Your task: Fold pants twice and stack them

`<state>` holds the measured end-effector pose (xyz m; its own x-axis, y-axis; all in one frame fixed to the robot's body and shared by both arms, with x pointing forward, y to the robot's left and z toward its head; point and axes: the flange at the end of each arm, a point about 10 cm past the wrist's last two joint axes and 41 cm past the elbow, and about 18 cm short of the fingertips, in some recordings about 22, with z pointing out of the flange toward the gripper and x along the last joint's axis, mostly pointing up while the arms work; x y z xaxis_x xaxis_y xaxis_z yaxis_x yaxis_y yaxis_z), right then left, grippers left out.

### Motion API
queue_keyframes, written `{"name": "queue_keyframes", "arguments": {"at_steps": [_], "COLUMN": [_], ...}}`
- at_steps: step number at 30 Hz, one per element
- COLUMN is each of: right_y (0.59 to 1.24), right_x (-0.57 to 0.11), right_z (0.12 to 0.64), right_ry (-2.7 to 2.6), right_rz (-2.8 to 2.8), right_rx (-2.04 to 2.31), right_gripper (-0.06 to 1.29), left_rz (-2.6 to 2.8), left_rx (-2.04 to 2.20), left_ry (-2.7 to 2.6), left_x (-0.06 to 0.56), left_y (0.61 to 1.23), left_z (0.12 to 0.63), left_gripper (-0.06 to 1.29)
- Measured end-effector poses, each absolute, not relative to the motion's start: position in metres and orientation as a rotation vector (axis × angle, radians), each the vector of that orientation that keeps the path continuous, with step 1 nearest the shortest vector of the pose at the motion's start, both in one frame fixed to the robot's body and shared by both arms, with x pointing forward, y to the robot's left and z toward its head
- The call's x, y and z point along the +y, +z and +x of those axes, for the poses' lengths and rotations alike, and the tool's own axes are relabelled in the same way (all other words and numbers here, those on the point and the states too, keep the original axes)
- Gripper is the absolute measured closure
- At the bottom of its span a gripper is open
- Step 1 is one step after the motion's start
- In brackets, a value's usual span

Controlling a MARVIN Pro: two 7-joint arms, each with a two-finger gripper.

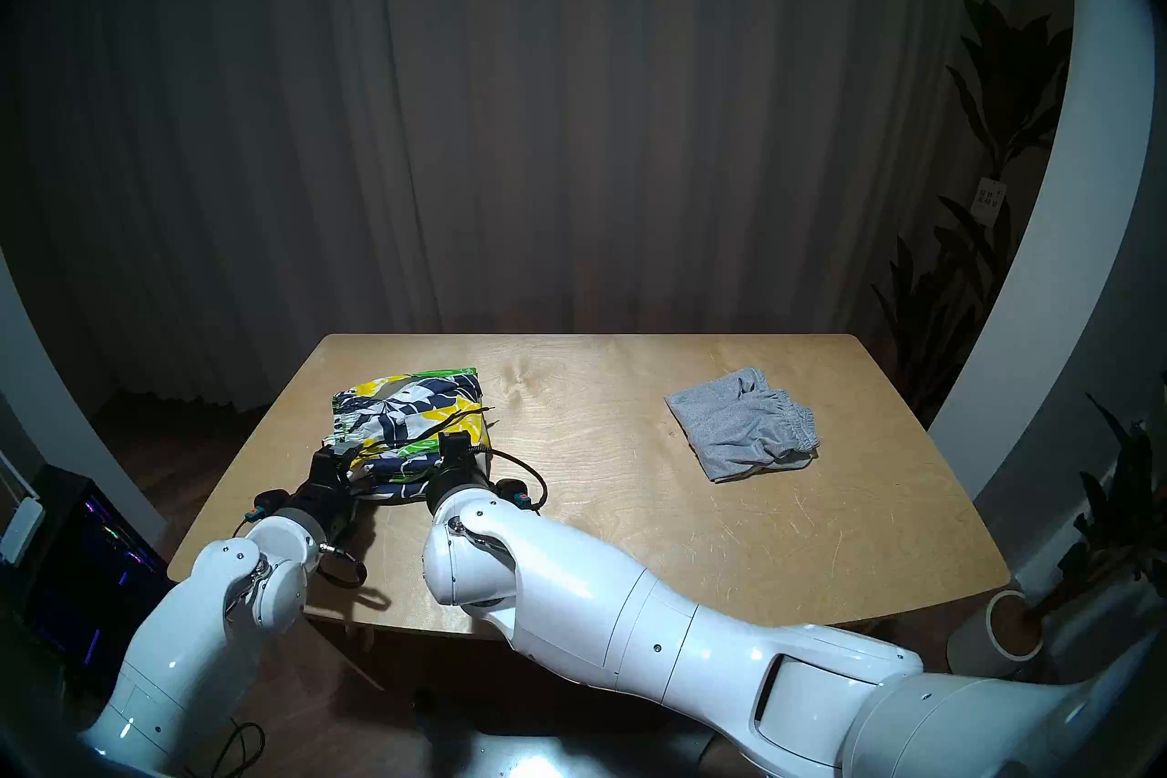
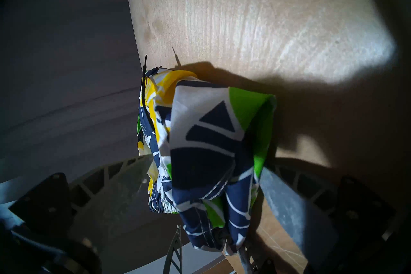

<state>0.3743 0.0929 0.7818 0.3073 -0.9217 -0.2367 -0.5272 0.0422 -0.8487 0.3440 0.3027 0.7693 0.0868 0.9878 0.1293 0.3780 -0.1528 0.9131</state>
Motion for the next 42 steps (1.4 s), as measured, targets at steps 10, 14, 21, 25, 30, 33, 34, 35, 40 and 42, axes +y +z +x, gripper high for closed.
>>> {"name": "queue_keyframes", "arguments": {"at_steps": [10,14,21,25,30,33,34,35,40,42], "right_y": [0.782,0.778,0.771,0.771,0.771,0.771,0.772,0.772,0.779,0.783], "right_x": [0.094,0.094,0.09,0.09,0.09,0.088,0.086,0.085,0.081,0.08], "right_z": [0.376,0.376,0.376,0.377,0.377,0.377,0.377,0.377,0.379,0.381], "right_ry": [-0.513,-0.505,-0.503,-0.501,-0.503,-0.511,-0.516,-0.522,-0.545,-0.553], "right_rz": [-1.608,-1.614,-1.617,-1.612,-1.608,-1.602,-1.598,-1.593,-1.56,-1.545], "right_rx": [1.364,1.377,1.411,1.419,1.423,1.423,1.424,1.423,1.411,1.406], "right_gripper": [0.06,0.06,0.23,0.81,1.26,1.26,1.26,1.26,1.26,1.26], "left_rz": [1.648,1.653,1.664,1.673,1.682,1.686,1.687,1.688,1.695,1.697], "left_rx": [1.339,1.331,1.317,1.307,1.294,1.284,1.279,1.271,1.23,1.213], "left_ry": [1.042,1.035,1.022,1.018,1.017,1.018,1.018,1.019,1.025,1.027], "left_x": [0.311,0.313,0.315,0.315,0.315,0.315,0.315,0.315,0.316,0.316], "left_y": [0.767,0.767,0.767,0.767,0.767,0.767,0.767,0.767,0.766,0.766], "left_z": [0.355,0.36,0.365,0.365,0.365,0.365,0.365,0.365,0.364,0.363], "left_gripper": [0.22,0.23,0.26,0.37,0.96,1.26,1.26,1.26,1.26,1.26]}}
